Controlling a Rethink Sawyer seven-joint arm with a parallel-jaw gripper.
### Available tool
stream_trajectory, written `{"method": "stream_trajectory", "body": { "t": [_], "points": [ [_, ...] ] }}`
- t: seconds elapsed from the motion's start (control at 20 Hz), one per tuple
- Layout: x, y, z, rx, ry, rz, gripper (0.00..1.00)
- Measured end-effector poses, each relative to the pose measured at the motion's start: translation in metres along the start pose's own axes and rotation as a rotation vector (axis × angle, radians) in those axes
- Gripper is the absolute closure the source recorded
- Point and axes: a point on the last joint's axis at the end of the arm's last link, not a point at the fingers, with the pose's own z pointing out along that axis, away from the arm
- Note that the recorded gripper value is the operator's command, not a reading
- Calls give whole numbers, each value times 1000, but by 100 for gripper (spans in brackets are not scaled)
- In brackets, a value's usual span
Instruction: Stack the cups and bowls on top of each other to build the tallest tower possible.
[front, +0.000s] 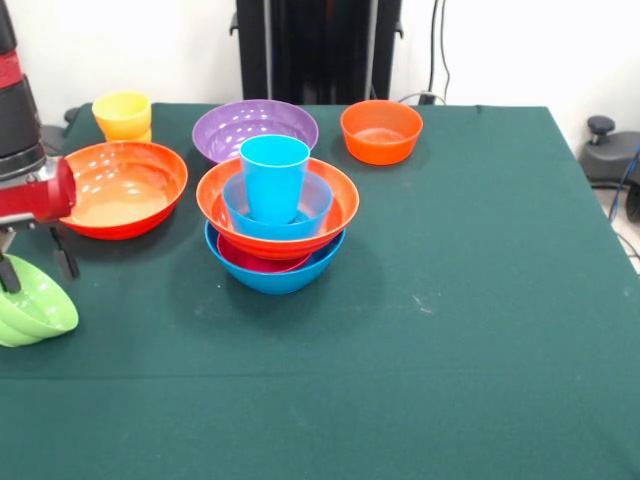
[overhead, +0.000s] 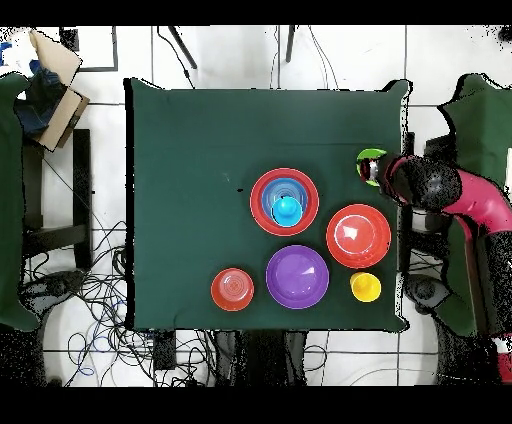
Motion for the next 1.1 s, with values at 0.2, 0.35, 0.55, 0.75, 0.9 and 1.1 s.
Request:
{"method": "stream_trajectory", "body": {
  "t": [0.2, 0.35, 0.55, 0.75, 0.9, 1.1],
  "points": [
    [-14, 12, 7, -2, -6, -15, 0],
    [-18, 18, 10, -6, -6, -21, 0],
    [-18, 17, 8, -10, -8, -14, 0],
    [-20, 12, -5, -10, -14, -1, 0],
    [-23, 9, -14, -14, -18, 11, 0],
    [-29, 5, -31, -14, -25, 25, 0]
  ]
}}
